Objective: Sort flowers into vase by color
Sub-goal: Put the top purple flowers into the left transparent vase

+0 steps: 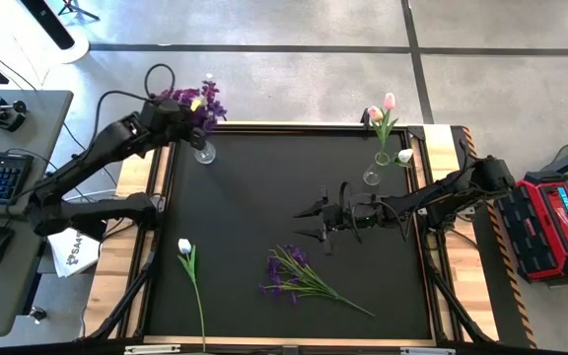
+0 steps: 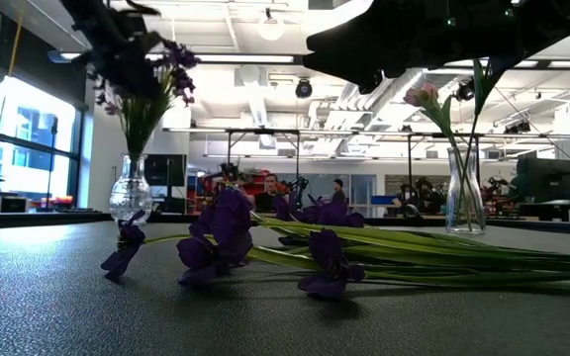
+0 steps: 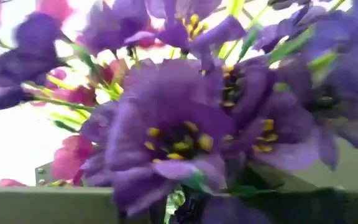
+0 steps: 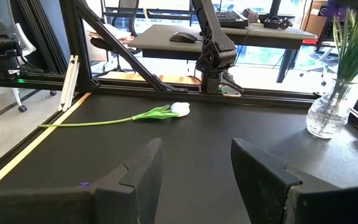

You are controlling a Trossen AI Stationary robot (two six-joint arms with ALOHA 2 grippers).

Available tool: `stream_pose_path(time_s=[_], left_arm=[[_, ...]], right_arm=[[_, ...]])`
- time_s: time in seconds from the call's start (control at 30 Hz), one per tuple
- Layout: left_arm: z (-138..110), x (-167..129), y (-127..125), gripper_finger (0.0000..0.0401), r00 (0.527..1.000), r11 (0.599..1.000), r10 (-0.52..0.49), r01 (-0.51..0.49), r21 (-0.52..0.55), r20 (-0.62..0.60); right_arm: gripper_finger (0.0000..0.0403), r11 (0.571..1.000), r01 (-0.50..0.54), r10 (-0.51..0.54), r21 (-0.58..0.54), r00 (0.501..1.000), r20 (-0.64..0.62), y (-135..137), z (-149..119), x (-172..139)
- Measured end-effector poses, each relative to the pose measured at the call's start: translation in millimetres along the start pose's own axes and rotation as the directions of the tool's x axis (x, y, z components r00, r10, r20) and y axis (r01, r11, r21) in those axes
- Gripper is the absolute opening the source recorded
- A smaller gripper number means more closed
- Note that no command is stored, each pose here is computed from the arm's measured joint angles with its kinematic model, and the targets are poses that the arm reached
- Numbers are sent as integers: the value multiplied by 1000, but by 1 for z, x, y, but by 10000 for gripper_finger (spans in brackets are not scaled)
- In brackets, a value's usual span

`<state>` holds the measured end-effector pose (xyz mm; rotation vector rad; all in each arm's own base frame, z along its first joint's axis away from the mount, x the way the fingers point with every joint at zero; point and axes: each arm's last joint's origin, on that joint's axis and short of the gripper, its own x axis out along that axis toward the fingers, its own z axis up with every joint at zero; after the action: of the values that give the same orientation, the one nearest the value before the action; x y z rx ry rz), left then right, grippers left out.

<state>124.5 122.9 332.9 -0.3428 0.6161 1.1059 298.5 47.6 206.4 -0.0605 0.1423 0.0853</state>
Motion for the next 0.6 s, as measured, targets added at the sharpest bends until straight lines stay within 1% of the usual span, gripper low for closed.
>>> stream_pose_path(time_s=[0.13,0.27,0.33,0.43,0.6], left_arm=[[10,-15,3,145,999,1000,-11,12,-17,46],[14,-21,4,144,998,1000,-16,17,-25,69],[12,-19,4,136,998,1000,-14,15,-22,62],[6,-10,3,108,1000,1000,-6,6,-9,25],[-10,10,-1,28,999,1000,9,-9,13,-35]], right_arm=[[176,1000,0,0,0,1000,0,0,0,0],[176,1000,0,0,0,1000,0,0,0,0],[176,1000,0,0,0,1000,0,0,0,0],[176,1000,0,0,0,1000,0,0,0,0],[176,1000,0,0,0,1000,0,0,0,0]])
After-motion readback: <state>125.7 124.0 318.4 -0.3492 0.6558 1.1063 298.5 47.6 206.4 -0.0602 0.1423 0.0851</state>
